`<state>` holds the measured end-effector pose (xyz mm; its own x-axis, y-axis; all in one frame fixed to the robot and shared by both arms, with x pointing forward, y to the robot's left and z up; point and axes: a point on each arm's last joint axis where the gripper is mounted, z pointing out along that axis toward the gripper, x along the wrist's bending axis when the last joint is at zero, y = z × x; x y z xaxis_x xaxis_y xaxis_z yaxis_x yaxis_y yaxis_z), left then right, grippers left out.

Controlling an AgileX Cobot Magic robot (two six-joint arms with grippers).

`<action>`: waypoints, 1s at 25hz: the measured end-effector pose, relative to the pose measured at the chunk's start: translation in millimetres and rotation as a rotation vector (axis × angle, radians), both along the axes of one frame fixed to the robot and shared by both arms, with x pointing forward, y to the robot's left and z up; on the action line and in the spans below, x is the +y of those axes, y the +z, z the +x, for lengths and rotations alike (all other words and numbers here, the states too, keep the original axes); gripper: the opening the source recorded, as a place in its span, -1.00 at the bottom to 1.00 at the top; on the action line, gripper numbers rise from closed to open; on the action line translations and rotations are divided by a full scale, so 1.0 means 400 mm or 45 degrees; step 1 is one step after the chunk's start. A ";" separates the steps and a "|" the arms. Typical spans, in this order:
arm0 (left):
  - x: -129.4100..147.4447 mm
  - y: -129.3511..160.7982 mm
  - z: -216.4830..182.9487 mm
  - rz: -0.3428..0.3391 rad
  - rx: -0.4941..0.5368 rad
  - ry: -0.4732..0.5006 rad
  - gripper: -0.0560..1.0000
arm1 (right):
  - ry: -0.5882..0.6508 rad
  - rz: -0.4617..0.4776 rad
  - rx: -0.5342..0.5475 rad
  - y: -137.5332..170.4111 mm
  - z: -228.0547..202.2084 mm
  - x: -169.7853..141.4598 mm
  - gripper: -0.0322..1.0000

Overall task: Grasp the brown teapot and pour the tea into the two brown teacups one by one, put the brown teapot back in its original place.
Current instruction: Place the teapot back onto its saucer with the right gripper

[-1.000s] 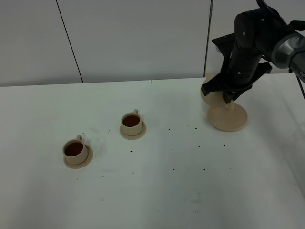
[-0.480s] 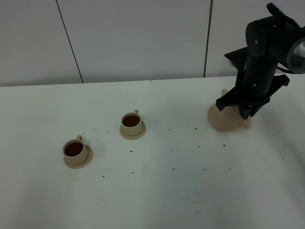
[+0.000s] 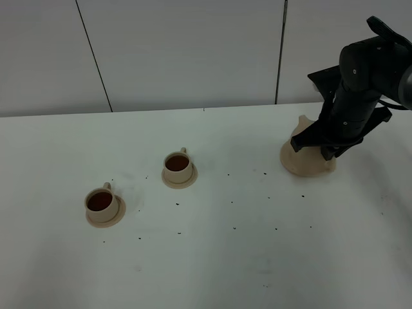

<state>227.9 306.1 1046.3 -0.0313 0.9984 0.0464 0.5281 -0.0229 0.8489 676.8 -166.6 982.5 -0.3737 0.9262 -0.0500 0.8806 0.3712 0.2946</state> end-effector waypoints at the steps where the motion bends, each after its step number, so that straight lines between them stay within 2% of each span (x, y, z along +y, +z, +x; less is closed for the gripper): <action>1: 0.000 0.000 0.000 0.000 0.000 0.000 -0.42 | -0.001 0.006 -0.010 0.000 0.002 0.001 -0.75; 8: 0.000 0.000 0.000 0.000 0.000 0.000 -0.42 | -0.004 0.015 -0.004 -0.046 0.017 0.007 -0.75; 17: 0.000 0.000 0.000 0.000 0.000 0.000 -0.42 | -0.008 0.048 -0.045 -0.047 0.026 0.013 -0.75; 25: 0.000 0.000 0.000 0.000 0.000 0.000 -0.42 | -0.006 0.034 -0.003 -0.089 0.031 0.015 -0.75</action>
